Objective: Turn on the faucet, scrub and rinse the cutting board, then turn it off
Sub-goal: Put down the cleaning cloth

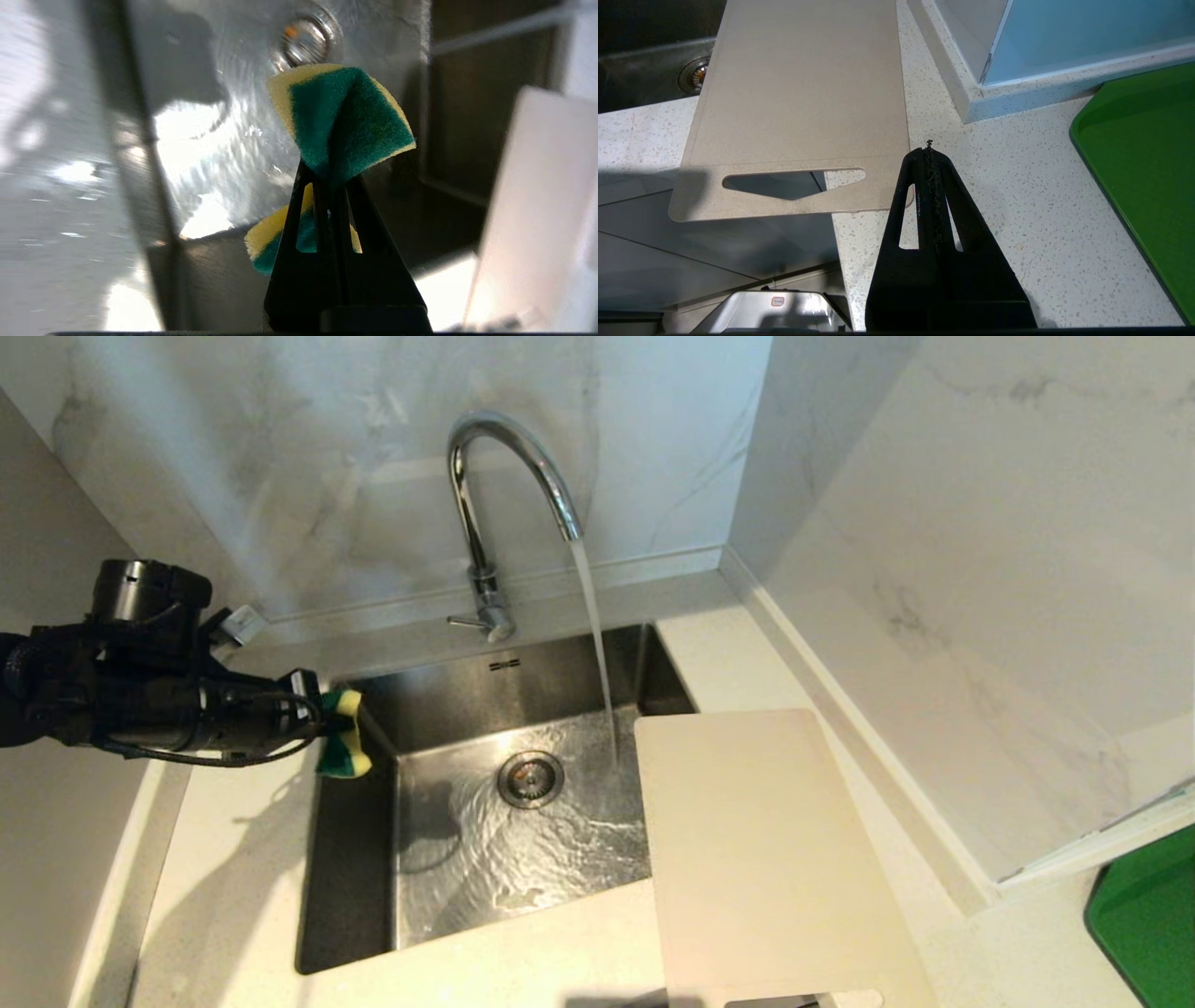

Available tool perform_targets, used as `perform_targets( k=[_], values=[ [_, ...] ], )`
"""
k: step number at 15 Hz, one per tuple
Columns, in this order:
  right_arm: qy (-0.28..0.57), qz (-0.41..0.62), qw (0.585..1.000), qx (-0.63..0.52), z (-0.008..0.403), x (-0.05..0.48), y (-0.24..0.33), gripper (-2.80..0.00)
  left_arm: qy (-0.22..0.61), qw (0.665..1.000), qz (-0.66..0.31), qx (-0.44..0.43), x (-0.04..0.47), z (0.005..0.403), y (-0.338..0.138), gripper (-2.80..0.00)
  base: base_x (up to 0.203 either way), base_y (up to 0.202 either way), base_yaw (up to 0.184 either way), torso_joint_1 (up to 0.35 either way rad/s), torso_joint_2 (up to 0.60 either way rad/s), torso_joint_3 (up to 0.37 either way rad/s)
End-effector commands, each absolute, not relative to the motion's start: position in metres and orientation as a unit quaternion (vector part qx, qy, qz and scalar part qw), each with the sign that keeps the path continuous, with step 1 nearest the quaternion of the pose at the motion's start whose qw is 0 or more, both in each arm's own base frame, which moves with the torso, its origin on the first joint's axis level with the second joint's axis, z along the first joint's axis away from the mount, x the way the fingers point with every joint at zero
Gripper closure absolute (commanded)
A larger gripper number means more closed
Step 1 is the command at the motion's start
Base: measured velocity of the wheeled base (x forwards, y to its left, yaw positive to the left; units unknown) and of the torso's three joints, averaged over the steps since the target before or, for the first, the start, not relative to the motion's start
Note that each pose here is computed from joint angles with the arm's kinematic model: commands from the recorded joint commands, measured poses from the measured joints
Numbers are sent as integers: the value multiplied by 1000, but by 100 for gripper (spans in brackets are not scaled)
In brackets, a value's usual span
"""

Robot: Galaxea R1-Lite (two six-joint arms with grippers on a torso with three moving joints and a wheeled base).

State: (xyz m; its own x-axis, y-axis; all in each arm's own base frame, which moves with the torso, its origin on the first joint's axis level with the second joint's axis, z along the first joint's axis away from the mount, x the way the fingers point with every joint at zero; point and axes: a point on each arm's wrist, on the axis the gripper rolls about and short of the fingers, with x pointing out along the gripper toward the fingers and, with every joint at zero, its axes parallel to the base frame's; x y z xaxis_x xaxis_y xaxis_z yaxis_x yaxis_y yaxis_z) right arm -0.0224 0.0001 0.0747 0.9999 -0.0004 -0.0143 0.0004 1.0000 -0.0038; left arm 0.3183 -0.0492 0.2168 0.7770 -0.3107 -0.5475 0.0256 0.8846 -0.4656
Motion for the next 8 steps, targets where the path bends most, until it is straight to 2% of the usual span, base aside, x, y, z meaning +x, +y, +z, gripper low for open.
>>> perform_targets(
  k=[1, 5, 8],
  values=[
    [6, 0, 1000, -2, 74, -23, 0, 0, 304, 925, -73, -216, 316, 227, -46, 0, 0, 0, 0, 0, 0, 0],
    [6, 0, 1000, -2, 74, -23, 0, 0, 347, 919, -69, -172, 302, 244, -40, 0, 0, 0, 0, 0, 0, 0],
    [6, 0, 1000, -2, 74, -23, 0, 0, 393, 910, -61, -121, 295, 242, -26, 0, 0, 0, 0, 0, 0, 0]
  ],
)
